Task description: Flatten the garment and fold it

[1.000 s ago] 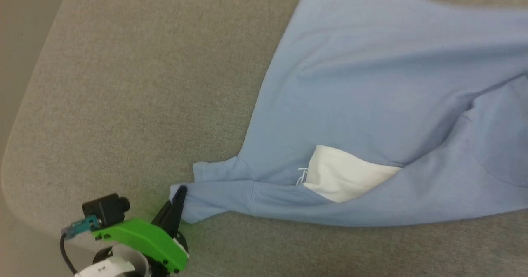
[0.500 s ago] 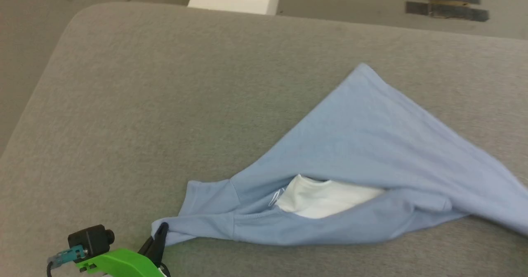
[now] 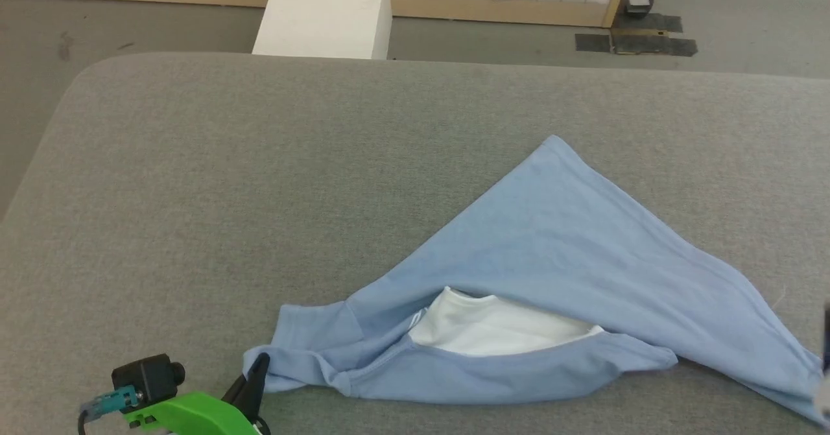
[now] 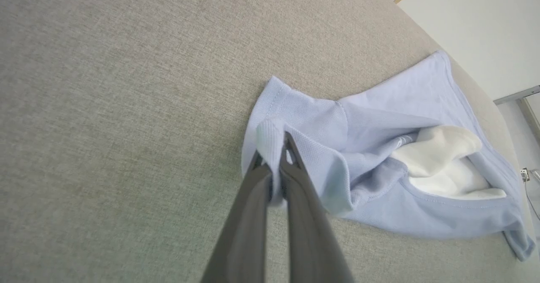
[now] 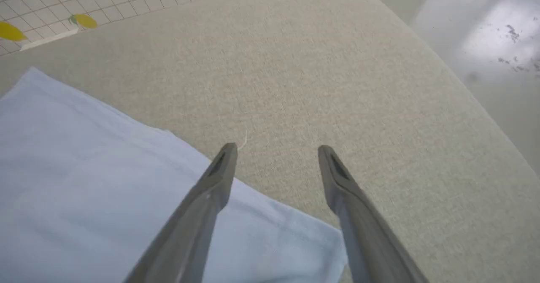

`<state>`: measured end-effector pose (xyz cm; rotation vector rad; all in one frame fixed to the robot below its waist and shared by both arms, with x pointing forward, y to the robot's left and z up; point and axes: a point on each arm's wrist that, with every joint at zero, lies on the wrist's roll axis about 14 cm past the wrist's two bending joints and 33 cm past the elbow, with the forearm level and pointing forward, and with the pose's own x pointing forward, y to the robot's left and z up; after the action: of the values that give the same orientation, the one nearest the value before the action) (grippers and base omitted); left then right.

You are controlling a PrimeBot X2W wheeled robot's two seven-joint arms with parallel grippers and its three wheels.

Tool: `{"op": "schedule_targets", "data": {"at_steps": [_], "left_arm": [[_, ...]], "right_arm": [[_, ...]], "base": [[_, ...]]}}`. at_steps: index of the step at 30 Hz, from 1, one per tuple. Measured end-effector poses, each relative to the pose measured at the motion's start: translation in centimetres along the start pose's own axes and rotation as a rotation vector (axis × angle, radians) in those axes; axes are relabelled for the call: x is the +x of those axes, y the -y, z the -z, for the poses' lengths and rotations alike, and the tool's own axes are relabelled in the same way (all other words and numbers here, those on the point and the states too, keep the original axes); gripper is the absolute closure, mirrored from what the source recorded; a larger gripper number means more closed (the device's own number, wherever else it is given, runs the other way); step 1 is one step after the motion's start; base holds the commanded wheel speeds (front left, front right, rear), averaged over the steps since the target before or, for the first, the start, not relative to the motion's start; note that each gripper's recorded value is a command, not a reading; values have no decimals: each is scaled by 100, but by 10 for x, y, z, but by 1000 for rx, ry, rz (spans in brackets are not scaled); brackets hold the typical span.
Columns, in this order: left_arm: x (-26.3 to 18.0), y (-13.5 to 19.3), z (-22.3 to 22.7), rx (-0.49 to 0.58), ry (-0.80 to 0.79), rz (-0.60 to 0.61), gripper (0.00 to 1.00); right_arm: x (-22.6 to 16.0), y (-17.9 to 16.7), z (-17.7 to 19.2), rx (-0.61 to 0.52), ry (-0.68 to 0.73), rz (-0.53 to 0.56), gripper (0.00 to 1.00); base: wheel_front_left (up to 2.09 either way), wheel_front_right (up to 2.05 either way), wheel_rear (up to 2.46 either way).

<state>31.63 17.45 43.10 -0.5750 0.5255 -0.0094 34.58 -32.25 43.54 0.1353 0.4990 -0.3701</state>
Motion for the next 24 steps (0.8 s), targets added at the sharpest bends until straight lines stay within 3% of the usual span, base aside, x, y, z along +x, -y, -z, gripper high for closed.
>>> {"op": "schedule_targets", "data": {"at_steps": [7, 10, 17, 24], "left_arm": [[-3, -6, 5, -24, -2, -21, 100], [-2, -9, 5, -34, 1, -31, 100], [2, -16, 6, -65, 15, -53, 100], [0, -31, 14, -108, 19, -108, 100]], "right_arm": [[12, -119, -97, -127, 394, -305, 0], [17, -169, -116, -174, 479, -435, 0], [53, -252, -99, -282, 355, -604, 0], [103, -279, -51, -378, 18, -589, 0]], "base": [[0, 0, 0], [0, 0, 0], [0, 0, 0], [0, 0, 0]]}}
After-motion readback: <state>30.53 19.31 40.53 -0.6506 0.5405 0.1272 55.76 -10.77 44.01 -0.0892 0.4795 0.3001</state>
